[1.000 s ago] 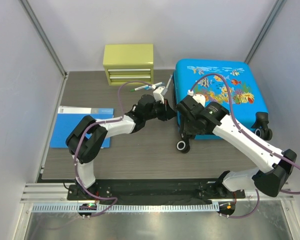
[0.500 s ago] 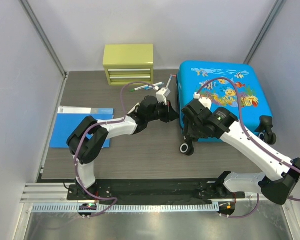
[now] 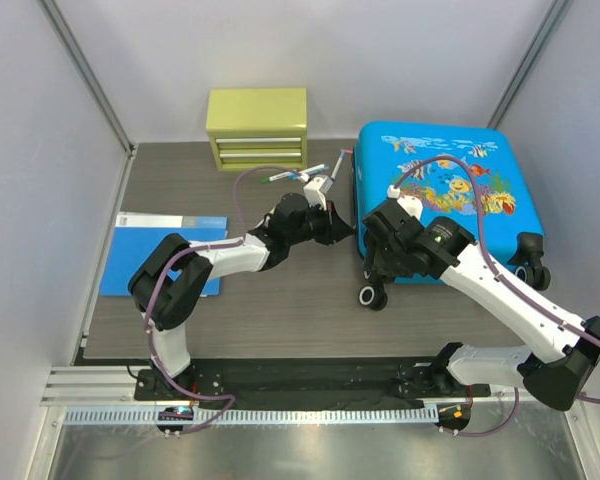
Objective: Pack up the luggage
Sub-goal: Zip the luggage at the center of the board.
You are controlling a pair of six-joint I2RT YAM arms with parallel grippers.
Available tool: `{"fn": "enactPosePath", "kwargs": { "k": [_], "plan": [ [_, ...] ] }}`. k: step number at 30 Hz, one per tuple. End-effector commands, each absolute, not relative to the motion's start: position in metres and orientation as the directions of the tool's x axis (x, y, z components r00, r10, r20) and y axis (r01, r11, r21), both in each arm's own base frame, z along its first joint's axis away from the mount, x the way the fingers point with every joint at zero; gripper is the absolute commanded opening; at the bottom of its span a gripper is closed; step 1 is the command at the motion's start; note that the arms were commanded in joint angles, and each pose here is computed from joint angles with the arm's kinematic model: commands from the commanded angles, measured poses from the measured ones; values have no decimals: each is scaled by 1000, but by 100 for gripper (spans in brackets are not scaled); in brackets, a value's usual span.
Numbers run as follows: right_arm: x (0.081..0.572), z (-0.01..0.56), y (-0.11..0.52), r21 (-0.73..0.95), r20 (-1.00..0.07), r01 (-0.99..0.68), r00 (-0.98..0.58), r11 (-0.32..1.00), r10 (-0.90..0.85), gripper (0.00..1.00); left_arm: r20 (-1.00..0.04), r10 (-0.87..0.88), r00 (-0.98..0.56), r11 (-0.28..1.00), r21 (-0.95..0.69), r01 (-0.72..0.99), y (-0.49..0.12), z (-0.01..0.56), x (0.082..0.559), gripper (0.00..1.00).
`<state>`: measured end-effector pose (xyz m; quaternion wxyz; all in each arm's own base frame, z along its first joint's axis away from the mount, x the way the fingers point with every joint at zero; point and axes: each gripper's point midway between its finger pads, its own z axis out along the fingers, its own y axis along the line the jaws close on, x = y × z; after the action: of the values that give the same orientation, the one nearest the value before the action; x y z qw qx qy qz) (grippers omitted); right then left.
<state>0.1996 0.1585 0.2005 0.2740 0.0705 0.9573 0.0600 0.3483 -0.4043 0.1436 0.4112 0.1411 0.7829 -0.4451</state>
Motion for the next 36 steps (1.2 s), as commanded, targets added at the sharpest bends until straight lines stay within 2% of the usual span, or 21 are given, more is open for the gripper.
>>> {"fn": "enactPosePath", "kwargs": {
  "k": [1, 19, 25, 30, 33, 36],
  "plan": [
    [108, 199, 126, 105, -245, 96, -962, 990, 119, 1, -848, -366, -383, 756, -511, 408, -332, 175, 444, 0],
    [93, 190, 127, 128, -181, 129, -972, 983, 151, 1, -849, -412, -330, 763, -519, 385, -323, 180, 488, 0],
    [93, 194, 126, 148, -194, 168, -961, 975, 195, 1, -847, -442, -296, 779, -526, 342, -299, 183, 505, 0],
    [123, 215, 117, 152, -354, 254, -888, 955, 293, 1, -841, -462, -283, 765, -539, 353, -292, 192, 501, 0],
    [141, 220, 104, 98, -448, 276, -845, 956, 290, 1, -837, -464, -289, 758, -544, 360, -288, 191, 490, 0],
    [154, 220, 88, 45, -498, 317, -815, 947, 296, 1, -829, -466, -310, 747, -556, 365, -288, 182, 481, 0]
  ]
}}
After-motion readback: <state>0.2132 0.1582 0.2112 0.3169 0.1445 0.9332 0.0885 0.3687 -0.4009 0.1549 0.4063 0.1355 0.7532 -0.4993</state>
